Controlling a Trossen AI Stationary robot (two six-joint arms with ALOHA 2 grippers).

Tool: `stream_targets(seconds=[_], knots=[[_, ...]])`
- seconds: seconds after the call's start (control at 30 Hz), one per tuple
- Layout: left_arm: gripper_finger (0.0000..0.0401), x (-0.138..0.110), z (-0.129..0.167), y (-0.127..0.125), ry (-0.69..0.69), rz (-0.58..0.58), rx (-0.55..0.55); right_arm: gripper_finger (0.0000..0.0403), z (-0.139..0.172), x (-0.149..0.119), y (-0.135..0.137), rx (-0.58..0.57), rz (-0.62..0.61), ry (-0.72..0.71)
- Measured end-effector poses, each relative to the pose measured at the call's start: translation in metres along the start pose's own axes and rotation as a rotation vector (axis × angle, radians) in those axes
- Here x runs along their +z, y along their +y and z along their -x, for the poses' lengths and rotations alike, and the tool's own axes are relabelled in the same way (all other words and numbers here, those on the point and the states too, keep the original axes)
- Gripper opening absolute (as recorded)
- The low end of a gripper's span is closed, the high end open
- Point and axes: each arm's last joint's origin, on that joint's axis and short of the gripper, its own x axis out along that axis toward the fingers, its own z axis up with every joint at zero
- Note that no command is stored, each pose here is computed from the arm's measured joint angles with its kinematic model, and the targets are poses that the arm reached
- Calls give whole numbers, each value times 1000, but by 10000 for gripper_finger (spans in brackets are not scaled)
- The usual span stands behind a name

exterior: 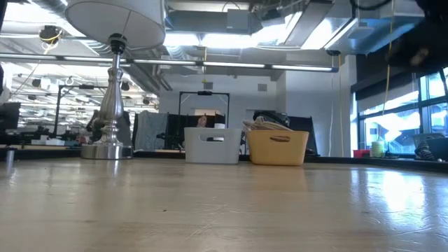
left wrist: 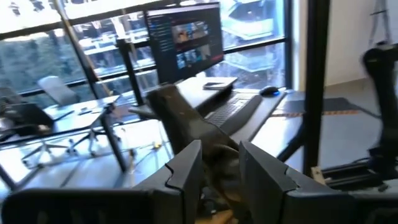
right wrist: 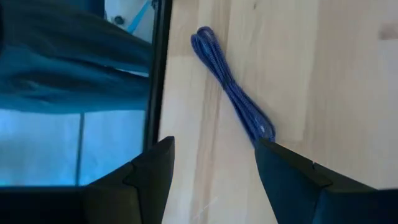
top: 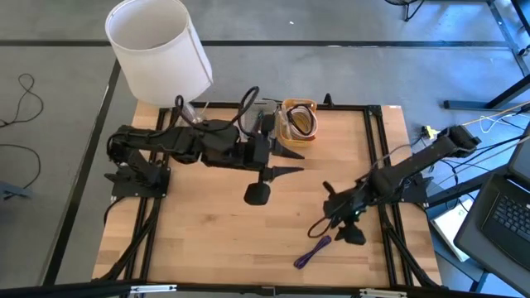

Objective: Pick & Place USB Port
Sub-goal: Put the purple USB cable into the gray bin

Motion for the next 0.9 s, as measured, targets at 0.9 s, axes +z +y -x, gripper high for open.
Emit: stream_targets(seconds=[0.9], knots=[[98,-8,-1,14,89,-22,166,85,-118,13,-38,-136,70,247]])
